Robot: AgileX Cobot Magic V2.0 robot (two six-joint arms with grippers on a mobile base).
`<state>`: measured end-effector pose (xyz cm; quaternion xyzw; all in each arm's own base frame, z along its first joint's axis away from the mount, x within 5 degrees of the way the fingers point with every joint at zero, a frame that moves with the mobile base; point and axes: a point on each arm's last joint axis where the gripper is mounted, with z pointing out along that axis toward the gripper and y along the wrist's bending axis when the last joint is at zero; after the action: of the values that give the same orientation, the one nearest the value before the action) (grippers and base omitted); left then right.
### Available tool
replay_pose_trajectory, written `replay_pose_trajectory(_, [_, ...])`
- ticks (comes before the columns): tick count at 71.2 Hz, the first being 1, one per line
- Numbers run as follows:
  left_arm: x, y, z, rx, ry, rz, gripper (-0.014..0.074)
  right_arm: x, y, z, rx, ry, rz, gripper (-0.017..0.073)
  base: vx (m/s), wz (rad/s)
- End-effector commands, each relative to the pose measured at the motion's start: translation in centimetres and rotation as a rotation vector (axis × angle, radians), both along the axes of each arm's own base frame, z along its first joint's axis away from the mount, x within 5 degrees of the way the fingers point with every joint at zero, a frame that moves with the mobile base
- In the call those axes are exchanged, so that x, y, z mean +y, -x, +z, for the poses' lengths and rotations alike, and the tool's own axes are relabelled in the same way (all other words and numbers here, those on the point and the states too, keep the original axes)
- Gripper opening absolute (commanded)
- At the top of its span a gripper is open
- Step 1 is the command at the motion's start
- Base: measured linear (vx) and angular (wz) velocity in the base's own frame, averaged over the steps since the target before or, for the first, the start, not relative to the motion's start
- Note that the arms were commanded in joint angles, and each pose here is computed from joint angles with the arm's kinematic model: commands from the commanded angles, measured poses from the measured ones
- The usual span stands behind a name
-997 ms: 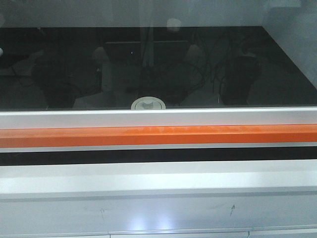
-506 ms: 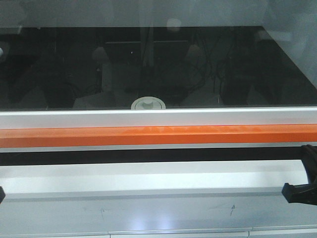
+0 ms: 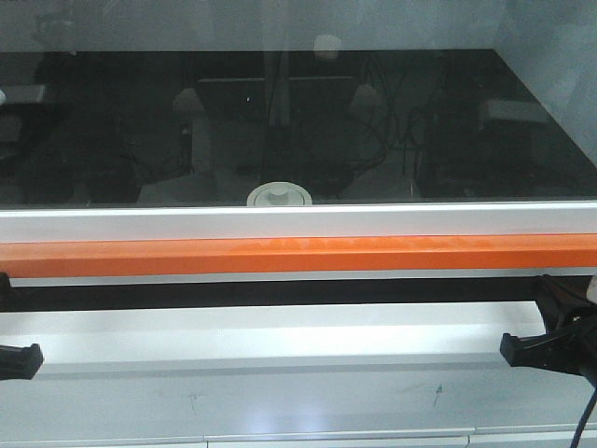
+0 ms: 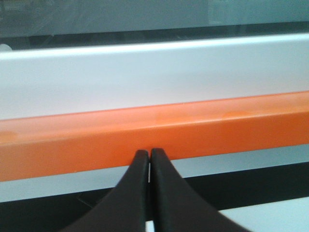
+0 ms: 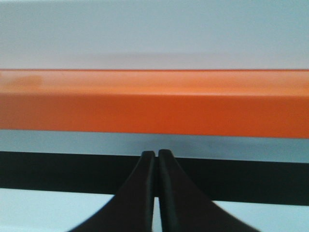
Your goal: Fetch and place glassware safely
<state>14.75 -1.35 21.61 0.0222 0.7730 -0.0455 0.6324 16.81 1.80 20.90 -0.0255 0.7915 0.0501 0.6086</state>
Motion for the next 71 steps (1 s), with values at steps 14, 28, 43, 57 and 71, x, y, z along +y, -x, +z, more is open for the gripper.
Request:
replay_pose_trajectory(14, [-0.3,-1.5,0.3,-0.049,0.025,-0.005,-0.0007,0.2,-1.1,1.3,-0.135,-0.011,0.008,-0.0001,0.00,0.00])
replay_pose_trajectory(28, [-0.3,-1.6,0.0,-0.016,0.045,-0.002,-0.0007,0.2,-1.3,0.9,-0.114,-0.011,0.007,-0.0001,-0.01,0.02])
replay_pose_trajectory(43, [-0.3,-1.5,-0.1,0.000,0.054,-0.003,-0.0007,0.2,-1.4,0.8,-0.112,-0.011,0.007,-0.0001,0.00,0.01])
replay_pose_trajectory(57, [-0.3,-1.6,0.1,-0.032,0.055,-0.006,-0.0007,0.2,-1.6,0.8,-0.128,-0.014,0.007,-0.0001,0.00,-0.01])
replay_pose_trajectory(71, [-0.4,-1.7,0.6,-0.095,0.028,-0.015,-0.0007,0.3,-2.1,0.5,-0.150,-0.022,0.003,-0.0001,0.00,0.00])
